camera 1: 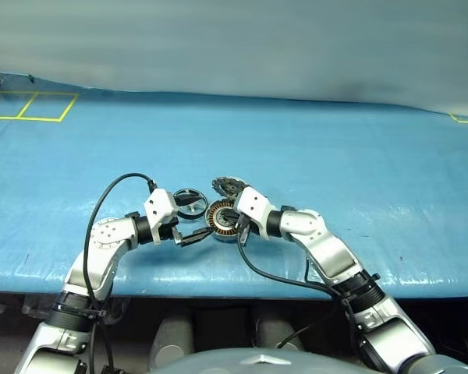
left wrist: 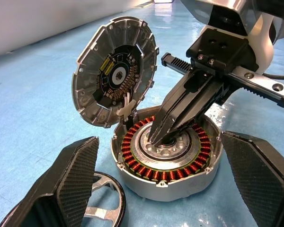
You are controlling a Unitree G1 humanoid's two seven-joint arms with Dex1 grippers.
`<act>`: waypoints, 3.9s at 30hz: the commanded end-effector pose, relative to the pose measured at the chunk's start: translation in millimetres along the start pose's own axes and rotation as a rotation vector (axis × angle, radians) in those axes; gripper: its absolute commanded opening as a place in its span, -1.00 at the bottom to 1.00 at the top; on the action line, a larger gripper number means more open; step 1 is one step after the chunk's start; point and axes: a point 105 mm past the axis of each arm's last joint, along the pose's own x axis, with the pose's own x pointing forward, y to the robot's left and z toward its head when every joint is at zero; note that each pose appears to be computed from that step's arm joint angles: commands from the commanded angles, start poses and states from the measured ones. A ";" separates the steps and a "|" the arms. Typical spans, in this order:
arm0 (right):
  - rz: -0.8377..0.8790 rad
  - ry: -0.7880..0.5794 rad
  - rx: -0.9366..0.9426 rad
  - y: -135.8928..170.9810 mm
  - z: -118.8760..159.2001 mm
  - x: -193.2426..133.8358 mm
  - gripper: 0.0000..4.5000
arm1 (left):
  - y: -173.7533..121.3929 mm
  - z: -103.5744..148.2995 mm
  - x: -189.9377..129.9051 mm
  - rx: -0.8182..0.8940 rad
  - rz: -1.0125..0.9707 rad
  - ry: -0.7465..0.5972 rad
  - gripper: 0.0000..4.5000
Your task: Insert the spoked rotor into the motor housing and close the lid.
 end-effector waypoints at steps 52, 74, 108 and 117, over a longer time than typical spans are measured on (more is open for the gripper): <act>-0.001 0.039 0.088 2.9 -11.5 -5.5 -0.99 | 9.0 11.1 -3.8 0.051 0.031 -0.027 1.00; 0.047 0.251 0.051 19.2 -62.4 -5.0 -0.99 | 9.4 12.2 -5.0 0.051 0.041 -0.029 1.00; -0.028 0.180 0.132 19.5 -59.0 -4.4 -0.99 | 9.7 13.7 -4.2 0.052 0.029 -0.028 1.00; -0.038 0.210 0.111 22.0 -64.3 -13.4 -0.99 | 9.9 14.0 -3.6 0.055 0.028 -0.030 1.00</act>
